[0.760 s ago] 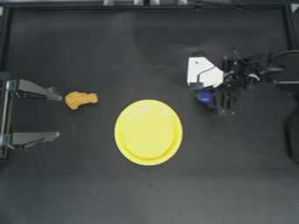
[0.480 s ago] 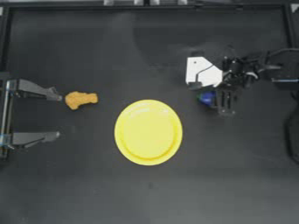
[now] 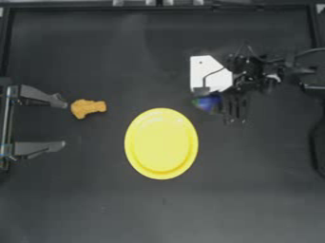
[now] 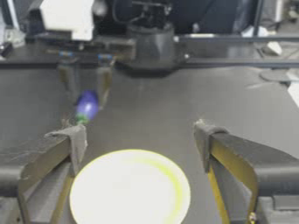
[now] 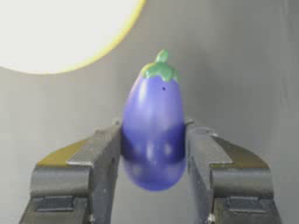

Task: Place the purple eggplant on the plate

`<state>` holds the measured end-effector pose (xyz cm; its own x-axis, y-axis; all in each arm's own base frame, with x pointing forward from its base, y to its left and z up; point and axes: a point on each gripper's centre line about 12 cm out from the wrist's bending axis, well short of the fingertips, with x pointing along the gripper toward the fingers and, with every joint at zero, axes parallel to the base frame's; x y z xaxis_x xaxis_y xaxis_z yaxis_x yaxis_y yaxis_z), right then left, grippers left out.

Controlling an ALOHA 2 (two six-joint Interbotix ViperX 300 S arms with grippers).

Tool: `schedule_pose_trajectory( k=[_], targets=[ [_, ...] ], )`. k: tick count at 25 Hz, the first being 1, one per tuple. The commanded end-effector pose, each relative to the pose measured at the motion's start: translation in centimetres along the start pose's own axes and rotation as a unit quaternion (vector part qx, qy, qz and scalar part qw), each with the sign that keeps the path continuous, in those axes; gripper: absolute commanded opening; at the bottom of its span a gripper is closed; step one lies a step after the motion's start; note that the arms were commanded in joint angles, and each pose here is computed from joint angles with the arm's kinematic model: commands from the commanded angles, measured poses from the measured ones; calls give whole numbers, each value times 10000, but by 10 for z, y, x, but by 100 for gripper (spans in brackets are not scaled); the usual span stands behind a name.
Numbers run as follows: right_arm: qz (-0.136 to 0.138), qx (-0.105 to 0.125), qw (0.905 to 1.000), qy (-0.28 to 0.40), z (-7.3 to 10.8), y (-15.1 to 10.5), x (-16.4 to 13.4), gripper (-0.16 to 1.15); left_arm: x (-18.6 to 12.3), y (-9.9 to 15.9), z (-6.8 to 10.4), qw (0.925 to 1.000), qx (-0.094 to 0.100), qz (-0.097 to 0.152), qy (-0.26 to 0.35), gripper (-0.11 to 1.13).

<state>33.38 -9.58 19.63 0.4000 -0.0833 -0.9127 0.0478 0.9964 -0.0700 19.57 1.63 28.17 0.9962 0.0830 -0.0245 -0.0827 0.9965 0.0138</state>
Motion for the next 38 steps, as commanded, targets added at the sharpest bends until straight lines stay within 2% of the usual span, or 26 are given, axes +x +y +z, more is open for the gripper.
schedule_pose_trajectory(
  k=[1,5,12,19,29,33,38],
  targets=[
    [59,-185,9985,-521,33,14,-23,2,5,1,6,10000,-8,16,-30,103],
    [196,-439,9966,-668,57,33,-19,3,5,1,6,10000,-1,23,-15,103],
    [370,-725,9954,-501,80,57,18,3,6,1,5,10000,-8,23,0,103],
    [410,-759,9958,-297,84,62,56,3,5,1,5,10000,-8,23,0,103],
    [431,-817,9956,-172,81,63,77,6,6,1,3,10000,-1,23,23,103],
    [490,-844,9950,-195,81,64,78,23,5,1,3,10000,-8,16,31,103],
    [605,-749,9952,-149,79,67,82,66,5,1,3,10000,-1,23,23,103]
  ],
)
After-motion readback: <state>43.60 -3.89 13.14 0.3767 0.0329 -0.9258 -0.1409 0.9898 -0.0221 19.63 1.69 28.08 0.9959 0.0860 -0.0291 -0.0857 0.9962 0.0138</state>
